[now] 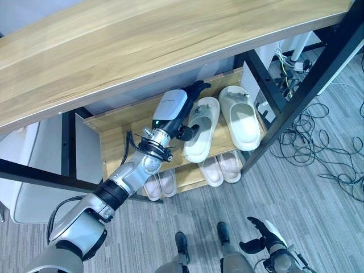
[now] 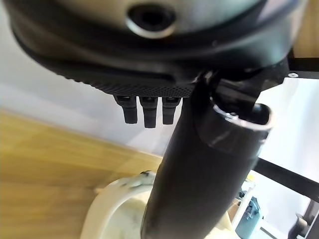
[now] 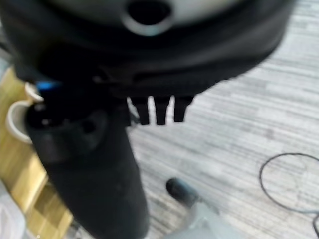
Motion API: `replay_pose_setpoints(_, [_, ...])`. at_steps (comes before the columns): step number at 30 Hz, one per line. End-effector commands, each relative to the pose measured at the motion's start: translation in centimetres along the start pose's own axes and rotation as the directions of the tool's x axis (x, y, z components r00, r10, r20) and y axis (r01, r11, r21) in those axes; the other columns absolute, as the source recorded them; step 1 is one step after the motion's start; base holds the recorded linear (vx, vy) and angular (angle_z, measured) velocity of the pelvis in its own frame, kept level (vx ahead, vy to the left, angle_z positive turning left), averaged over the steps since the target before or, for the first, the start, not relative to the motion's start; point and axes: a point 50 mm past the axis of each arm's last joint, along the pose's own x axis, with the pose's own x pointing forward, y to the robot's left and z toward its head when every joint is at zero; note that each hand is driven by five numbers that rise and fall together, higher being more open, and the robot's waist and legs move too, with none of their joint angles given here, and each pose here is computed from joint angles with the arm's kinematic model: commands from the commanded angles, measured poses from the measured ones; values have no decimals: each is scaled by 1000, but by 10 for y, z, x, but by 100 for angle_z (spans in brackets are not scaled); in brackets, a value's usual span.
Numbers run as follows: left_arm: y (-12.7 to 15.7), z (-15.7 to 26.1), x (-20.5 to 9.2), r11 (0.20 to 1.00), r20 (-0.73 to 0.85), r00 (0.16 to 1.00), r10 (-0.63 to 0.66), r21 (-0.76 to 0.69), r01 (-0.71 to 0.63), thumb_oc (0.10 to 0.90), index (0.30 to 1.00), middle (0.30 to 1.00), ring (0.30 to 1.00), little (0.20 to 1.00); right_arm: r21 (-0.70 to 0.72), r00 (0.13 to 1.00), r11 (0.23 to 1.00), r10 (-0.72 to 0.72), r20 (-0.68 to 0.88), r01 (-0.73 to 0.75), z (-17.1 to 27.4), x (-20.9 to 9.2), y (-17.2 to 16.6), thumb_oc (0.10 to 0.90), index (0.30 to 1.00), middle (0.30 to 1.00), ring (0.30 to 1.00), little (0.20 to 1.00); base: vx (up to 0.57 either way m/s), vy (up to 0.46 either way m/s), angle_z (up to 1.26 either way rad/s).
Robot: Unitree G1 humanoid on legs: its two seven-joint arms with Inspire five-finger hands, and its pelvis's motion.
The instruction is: Arrange the slippers neatly on the shoe rack.
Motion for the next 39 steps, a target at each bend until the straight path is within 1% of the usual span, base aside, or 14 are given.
replay_pose_setpoints(1, [34, 11, 10, 956, 13, 979, 205, -216, -198, 800, 900, 900, 900, 900, 27, 999, 999, -19, -33, 20, -14, -10, 9, 800, 900, 900, 900, 900, 0, 0, 0])
replay_pose_setpoints(3, [29, 4, -6, 899, -69, 970, 234, -364, -242, 800, 900, 900, 900, 900, 38, 999, 999, -22, -40, 23, -14, -10, 11, 800, 900, 900, 900, 900, -6, -9, 4])
replay_pose_setpoints(6, [19, -3, -33, 809, -154, 963, 220, -523, -268, 800, 900, 900, 900, 900, 54, 998, 998, -21, -52, 24, -16, -12, 13, 800, 900, 900, 900, 900, -13, -7, 10])
replay_pose_setpoints(7, [12, -8, -49, 741, -205, 960, 191, -611, -278, 800, 900, 900, 900, 900, 59, 998, 998, -27, -54, 31, -15, -11, 12, 800, 900, 900, 900, 900, -26, -10, 7])
replay_pose_setpoints(8, [7, -10, -58, 703, -229, 960, 161, -656, -274, 800, 900, 900, 900, 900, 61, 998, 998, -27, -56, 30, -16, -11, 12, 800, 900, 900, 900, 900, -18, -9, 10])
replay_pose_setpoints(9, [7, -11, -58, 702, -231, 960, 159, -657, -274, 800, 900, 900, 900, 900, 60, 998, 998, -26, -57, 29, -16, -12, 12, 800, 900, 900, 900, 900, -3, -1, 7])
replay_pose_setpoints(11, [-2, -15, -73, 645, -269, 957, 106, -715, -272, 800, 900, 900, 900, 900, 64, 998, 998, -22, -61, 26, -16, -12, 13, 800, 900, 900, 900, 900, -3, -1, 9])
replay_pose_setpoints(13, [-5, -15, -76, 638, -274, 958, 87, -723, -265, 800, 900, 900, 900, 900, 67, 998, 997, -21, -64, 25, -17, -12, 13, 800, 900, 900, 900, 900, -7, -2, 6])
replay_pose_setpoints(17, [-24, -17, -89, 600, -299, 954, -13, -766, -232, 800, 900, 900, 900, 900, 69, 997, 997, -13, -73, 18, -17, -12, 17, 800, 900, 900, 900, 900, -13, -18, 9])
replay_pose_setpoints(19, [-27, -16, -91, 596, -302, 953, -26, -770, -227, 800, 900, 900, 900, 900, 70, 997, 997, -10, -74, 16, -16, -12, 18, 800, 900, 900, 900, 900, -7, -7, 8])
replay_pose_setpoints(22, [-40, -15, -94, 587, -311, 947, -76, -782, -209, 800, 900, 900, 900, 900, 68, 997, 998, -8, -80, 14, -17, -13, 20, 800, 900, 900, 900, 900, -33, -5, 3])
replay_pose_setpoints(26, [-47, -14, -95, 581, -315, 944, -98, -788, -203, 800, 900, 900, 900, 900, 66, 997, 998, -12, -78, 17, -16, -13, 21, 800, 900, 900, 900, 900, 0, 0, 0])
replay_pose_setpoints(33, [-59, -5, -84, 551, -305, 945, -118, -812, -193, 800, 900, 900, 900, 900, 60, 996, 998, -30, -80, 35, -18, -14, 18, 800, 900, 900, 900, 900, -30, 8, -1])
replay_pose_setpoints(39, [-65, 9, -70, 545, -243, 961, -132, -828, -134, 800, 900, 900, 900, 900, 51, 995, 998, -40, -86, 45, -22, -16, 14, 800, 900, 900, 900, 900, -12, 13, -12])
